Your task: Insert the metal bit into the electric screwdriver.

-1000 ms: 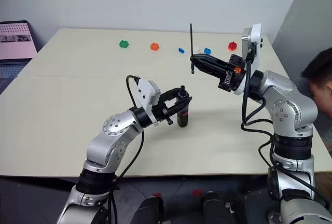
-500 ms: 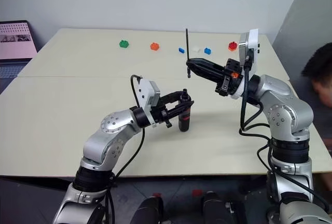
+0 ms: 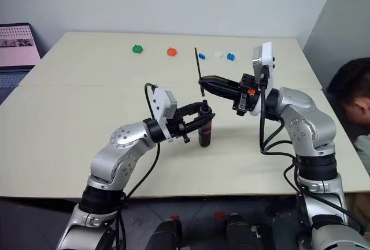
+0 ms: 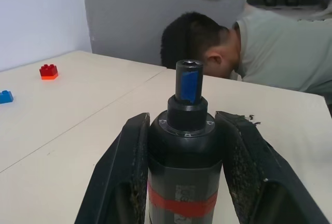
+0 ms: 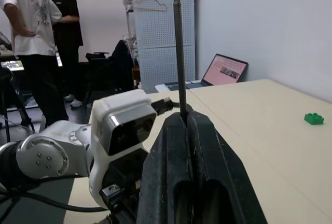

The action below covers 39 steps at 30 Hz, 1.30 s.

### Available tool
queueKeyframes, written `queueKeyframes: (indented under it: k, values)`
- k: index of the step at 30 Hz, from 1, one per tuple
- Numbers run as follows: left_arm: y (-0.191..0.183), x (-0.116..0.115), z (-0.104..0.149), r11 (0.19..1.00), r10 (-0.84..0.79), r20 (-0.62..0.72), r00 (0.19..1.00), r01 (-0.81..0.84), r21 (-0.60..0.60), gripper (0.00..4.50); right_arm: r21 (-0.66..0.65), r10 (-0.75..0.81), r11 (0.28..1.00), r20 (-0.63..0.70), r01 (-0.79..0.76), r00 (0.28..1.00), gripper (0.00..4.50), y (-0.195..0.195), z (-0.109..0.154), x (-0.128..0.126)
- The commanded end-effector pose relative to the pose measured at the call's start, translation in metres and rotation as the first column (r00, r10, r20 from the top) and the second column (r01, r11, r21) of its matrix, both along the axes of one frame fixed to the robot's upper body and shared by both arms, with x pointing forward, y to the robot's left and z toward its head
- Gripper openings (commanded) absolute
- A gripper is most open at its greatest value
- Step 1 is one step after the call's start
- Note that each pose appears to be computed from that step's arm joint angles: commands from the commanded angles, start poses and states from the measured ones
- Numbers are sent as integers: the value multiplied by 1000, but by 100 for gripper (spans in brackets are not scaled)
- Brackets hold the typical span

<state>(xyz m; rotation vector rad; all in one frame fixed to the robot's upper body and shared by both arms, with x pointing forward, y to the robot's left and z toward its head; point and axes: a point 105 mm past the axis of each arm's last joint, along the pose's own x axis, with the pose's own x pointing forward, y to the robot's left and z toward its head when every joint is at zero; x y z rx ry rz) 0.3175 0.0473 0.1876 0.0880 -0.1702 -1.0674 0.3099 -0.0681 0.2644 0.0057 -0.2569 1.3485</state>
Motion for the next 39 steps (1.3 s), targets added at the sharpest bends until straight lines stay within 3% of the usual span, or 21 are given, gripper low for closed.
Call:
queueKeyframes:
  k: [1, 39]
  values:
    - [0, -4, 8, 1000, -14, 34, 999, 14, 0, 162, 13, 4, 1000, 40, -5, 999, 0, -2, 4, -1]
    - [4, -6, 3, 1000, -12, 16, 1000, 12, 24, 162, -25, 28, 999, 39, -27, 999, 0, 2, -9, -1]
